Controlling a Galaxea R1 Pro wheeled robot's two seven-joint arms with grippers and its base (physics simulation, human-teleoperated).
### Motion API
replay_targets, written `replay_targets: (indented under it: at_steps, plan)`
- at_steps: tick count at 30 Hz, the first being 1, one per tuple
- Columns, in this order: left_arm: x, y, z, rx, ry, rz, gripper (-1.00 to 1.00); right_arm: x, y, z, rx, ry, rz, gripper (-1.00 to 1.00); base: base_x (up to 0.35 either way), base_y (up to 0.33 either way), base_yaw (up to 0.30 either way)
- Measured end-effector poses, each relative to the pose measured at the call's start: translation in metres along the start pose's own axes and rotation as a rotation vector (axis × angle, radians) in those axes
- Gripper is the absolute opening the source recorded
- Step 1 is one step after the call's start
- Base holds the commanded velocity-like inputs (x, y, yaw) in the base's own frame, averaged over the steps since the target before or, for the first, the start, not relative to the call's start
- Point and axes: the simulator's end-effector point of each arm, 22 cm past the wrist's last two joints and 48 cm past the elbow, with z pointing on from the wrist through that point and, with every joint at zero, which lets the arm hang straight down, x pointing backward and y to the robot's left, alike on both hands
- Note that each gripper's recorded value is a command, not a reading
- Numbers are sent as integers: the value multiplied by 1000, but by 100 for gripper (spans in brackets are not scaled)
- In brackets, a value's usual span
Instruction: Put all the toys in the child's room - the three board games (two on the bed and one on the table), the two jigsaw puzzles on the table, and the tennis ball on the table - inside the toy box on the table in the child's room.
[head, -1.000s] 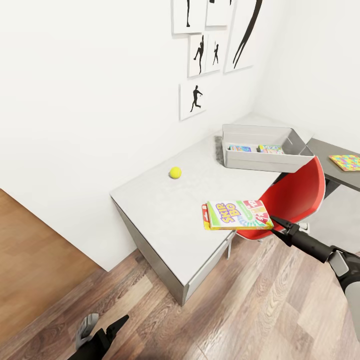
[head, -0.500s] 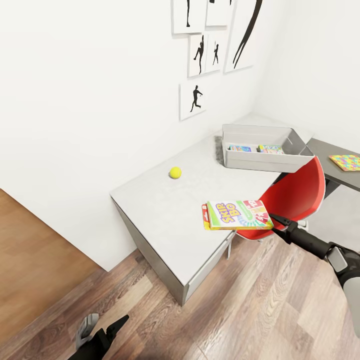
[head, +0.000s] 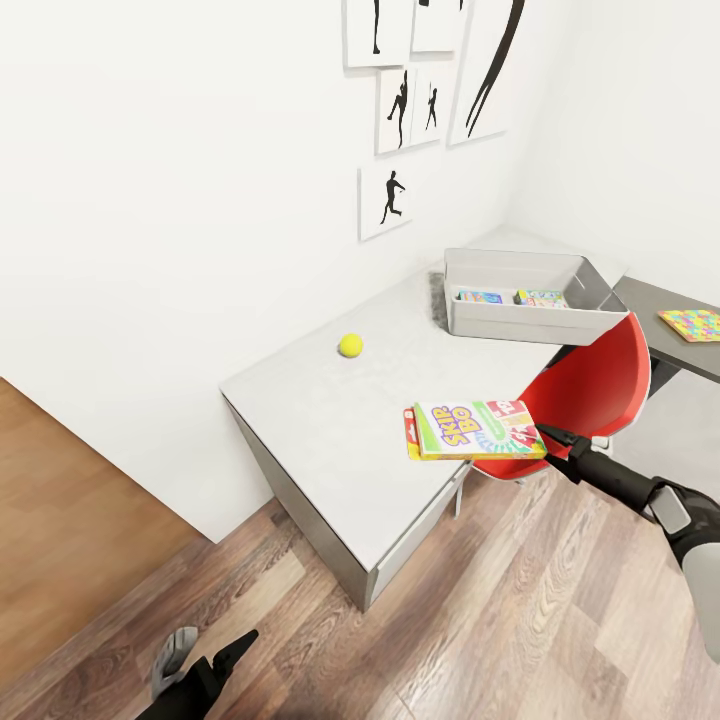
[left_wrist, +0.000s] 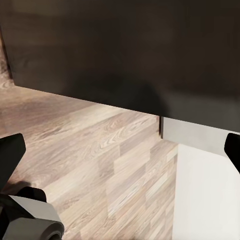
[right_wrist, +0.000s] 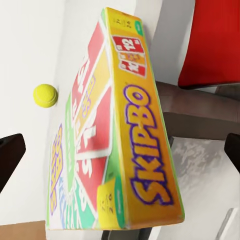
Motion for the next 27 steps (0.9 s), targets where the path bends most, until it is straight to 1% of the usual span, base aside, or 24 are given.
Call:
replay_targets:
  at_steps: [9,18,27]
  plan:
    - [0,0,0,1,0,1,100,-3,0,3,11,-2,0,100,0,0,0]
    - [0,0,0,1,0,1,100,-2,-5,5,33,0,9,100,0,0,0]
    - [0,-1,0,1,0,1,100,4,-5,10,33,7,17,100,0,0,0]
